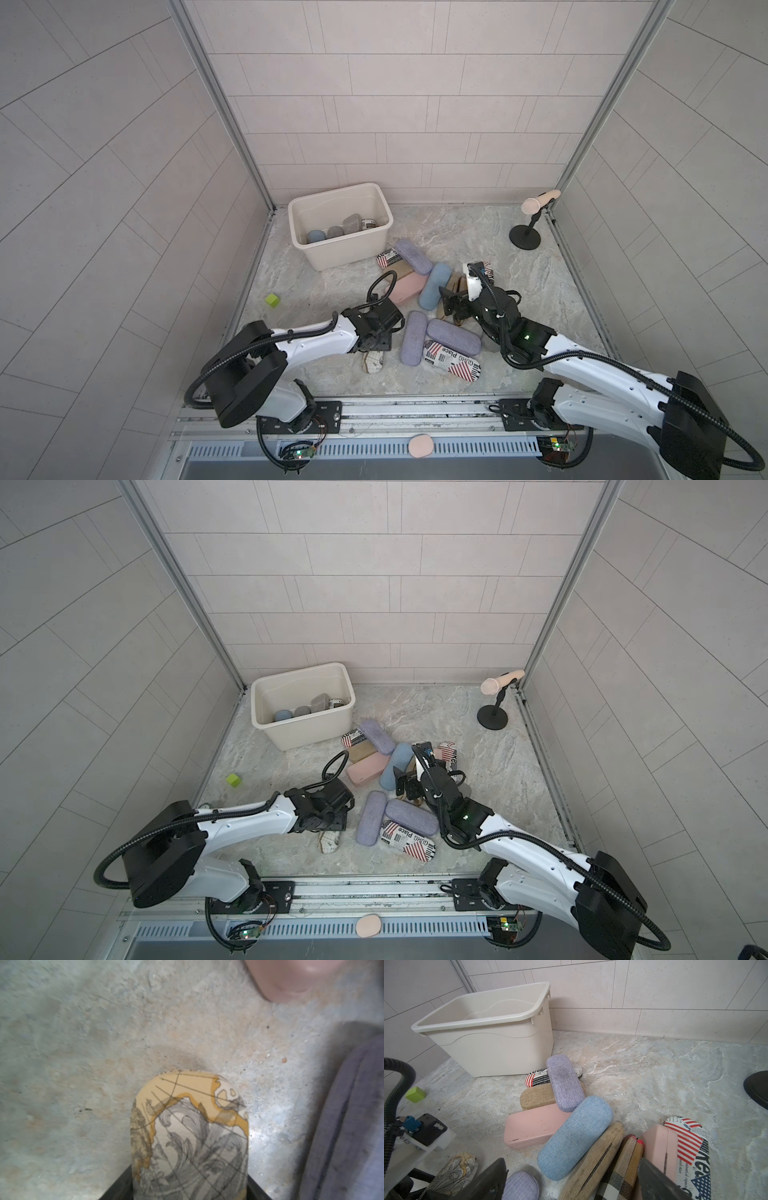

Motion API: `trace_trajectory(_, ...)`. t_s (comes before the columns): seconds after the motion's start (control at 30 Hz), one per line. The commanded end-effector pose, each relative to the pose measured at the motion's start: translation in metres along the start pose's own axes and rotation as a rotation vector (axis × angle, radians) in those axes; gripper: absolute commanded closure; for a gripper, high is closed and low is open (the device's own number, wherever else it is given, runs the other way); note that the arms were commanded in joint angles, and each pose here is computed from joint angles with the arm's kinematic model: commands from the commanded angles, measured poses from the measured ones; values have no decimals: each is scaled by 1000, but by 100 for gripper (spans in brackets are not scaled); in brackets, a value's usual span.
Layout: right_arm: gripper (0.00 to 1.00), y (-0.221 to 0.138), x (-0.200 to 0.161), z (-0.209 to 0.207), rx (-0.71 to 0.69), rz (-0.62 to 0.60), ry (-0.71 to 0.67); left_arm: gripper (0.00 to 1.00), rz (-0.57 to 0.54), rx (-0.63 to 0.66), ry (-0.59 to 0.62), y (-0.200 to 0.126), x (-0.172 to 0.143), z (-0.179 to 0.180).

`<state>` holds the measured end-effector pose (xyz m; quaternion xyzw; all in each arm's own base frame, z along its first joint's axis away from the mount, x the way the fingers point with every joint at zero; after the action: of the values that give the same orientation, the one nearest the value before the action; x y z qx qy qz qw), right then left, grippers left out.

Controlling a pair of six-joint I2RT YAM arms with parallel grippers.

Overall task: Put the glasses cases into the storage boxes
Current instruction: Pick up the glasses case at the center of the board, then place the glasses case in the storage box.

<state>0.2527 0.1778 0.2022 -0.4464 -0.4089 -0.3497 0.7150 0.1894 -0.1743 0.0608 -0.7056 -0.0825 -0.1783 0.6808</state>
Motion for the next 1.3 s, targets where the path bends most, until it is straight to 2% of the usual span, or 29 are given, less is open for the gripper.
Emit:
trace_trajectory(0.0,1,-2,4,7,61,-26,25,32,-78,35,-30,-19,14,10)
trace_trajectory(0.4,2,5,-5,33,228,42,-3,34,-263,4,-118,-68,40,39)
trace_trajectory(0.73,3,9,-18,61,358,139,-72,35,-306,-17,-127,-91,63,43)
trace_trajectory(0.83,4,12,-23,67,360,170,-105,35,-314,-26,-109,-95,72,41)
trace_trajectory(1.03,4,11,-21,66,346,163,-113,35,-325,-13,-84,-110,102,43)
trace_trajectory(1.27,4,10,-22,70,376,172,-118,36,-380,-10,-60,-136,155,49)
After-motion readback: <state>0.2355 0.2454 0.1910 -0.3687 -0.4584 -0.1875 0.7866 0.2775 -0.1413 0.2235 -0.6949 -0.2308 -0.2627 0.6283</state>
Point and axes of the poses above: each gripper's point midway between its finger pads, its own y axis out along the fingers, its own z axis along the line the jaws close on, x = y × z, the point moved 4 cm from there along -y, back along the fingers, and after that the axes turned 7 degrees about y, right-handed, at the moved point
